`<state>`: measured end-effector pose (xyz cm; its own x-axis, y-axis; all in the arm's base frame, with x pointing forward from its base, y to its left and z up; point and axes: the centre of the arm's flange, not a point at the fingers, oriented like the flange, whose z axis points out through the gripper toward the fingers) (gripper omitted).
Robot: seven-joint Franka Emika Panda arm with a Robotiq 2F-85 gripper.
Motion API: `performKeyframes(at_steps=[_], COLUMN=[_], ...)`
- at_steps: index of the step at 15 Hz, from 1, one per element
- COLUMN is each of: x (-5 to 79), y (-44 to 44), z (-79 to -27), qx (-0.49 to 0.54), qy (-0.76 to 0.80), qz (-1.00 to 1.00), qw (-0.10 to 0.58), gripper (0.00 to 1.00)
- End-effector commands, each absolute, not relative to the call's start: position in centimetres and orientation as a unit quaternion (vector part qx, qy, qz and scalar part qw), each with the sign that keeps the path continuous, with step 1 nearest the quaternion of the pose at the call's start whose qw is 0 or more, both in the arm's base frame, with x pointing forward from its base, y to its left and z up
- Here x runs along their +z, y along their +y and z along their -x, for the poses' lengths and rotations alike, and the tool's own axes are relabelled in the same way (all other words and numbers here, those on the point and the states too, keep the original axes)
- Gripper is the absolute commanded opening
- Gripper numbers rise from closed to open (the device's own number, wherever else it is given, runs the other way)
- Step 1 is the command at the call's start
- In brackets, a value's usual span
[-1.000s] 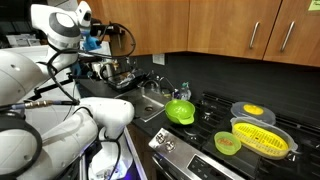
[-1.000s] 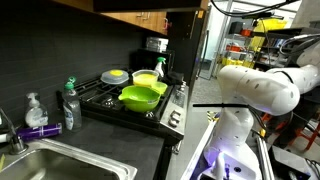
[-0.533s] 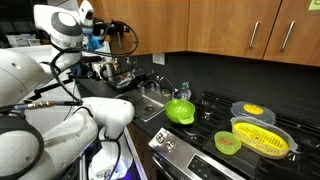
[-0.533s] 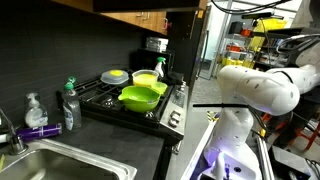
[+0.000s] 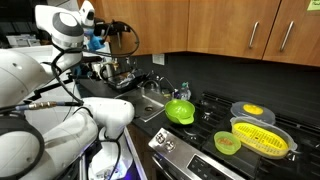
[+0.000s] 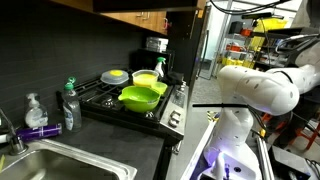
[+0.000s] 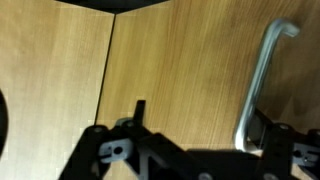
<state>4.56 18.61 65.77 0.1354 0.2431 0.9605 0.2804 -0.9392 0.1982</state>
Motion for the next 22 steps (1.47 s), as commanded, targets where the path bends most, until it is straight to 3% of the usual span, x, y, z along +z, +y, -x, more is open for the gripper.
performKeyframes(at_steps=[1, 22], x=[65.8, 64.3], y=[18.6, 19.3], z=[-4.6, 2.2], qx=[-0.634, -0.647], qy=[-0.174, -0.171], qz=[0.753, 0.742], qw=[0.015, -0.04], gripper=[0.99, 1.0])
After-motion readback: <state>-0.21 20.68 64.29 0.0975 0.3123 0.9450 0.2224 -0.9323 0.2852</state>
